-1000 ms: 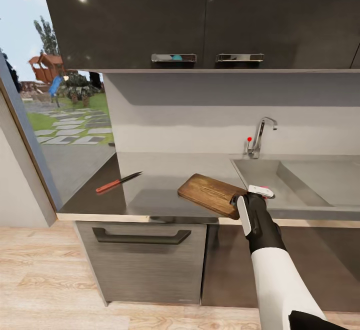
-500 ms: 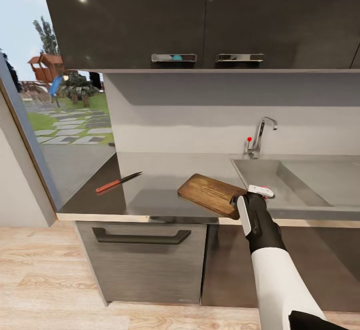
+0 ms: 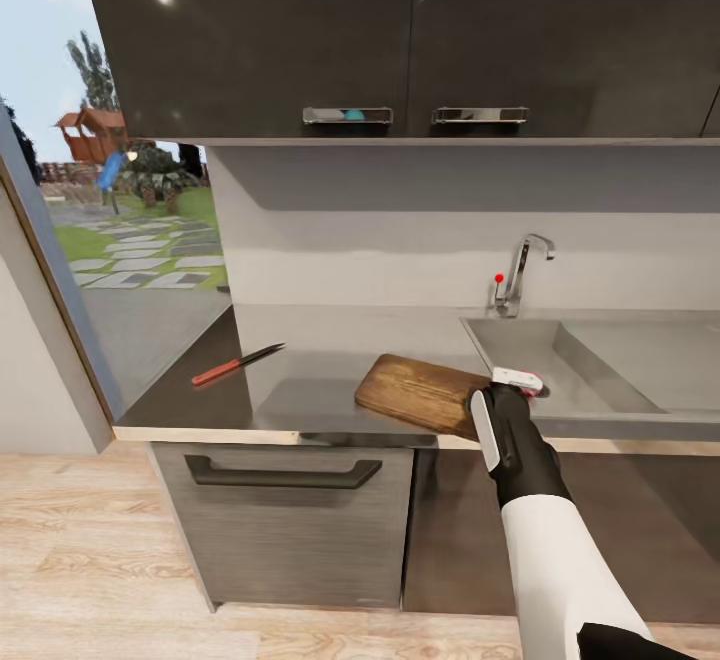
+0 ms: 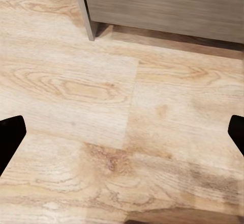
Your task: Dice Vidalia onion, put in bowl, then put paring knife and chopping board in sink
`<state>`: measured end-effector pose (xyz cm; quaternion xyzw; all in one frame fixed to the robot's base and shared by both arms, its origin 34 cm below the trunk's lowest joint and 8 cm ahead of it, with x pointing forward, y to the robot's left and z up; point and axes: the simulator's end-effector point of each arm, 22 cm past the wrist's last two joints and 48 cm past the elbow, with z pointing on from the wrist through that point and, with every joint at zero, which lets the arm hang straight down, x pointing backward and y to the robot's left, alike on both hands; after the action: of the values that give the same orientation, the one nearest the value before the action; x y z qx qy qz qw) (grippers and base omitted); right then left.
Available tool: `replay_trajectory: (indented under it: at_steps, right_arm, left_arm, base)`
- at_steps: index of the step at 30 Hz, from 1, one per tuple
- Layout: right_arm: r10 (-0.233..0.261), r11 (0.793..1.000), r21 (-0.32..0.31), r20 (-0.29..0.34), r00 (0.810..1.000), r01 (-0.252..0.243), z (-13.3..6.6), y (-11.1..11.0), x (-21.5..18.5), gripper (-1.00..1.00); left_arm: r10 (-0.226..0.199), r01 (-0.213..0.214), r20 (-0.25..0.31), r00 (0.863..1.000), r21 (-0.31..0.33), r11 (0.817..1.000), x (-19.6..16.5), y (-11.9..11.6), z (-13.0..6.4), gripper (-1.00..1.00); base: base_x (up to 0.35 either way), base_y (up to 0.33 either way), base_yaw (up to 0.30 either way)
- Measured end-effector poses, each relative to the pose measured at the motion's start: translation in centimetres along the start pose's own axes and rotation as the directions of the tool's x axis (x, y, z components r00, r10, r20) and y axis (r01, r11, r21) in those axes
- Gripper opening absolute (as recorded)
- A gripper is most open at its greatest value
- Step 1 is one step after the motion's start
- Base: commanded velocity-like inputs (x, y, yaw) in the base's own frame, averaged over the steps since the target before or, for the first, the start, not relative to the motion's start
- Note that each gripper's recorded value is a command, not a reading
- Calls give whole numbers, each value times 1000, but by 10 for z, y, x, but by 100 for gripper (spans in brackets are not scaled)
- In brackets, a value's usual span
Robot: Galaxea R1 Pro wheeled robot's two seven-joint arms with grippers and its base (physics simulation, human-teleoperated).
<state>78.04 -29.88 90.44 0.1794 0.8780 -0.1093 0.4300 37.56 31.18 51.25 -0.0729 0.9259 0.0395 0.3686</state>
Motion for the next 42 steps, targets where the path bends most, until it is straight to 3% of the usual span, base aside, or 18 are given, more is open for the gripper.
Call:
replay_trajectory:
  at_steps: [42]
  right_arm:
    - [24, 999, -25, 55, 998, -23, -24, -1, -26, -100]
  left_arm:
    - [-5, 5, 46, 999, 5, 1000, -18, -2, 1, 100]
  base:
    - [0, 0, 0]
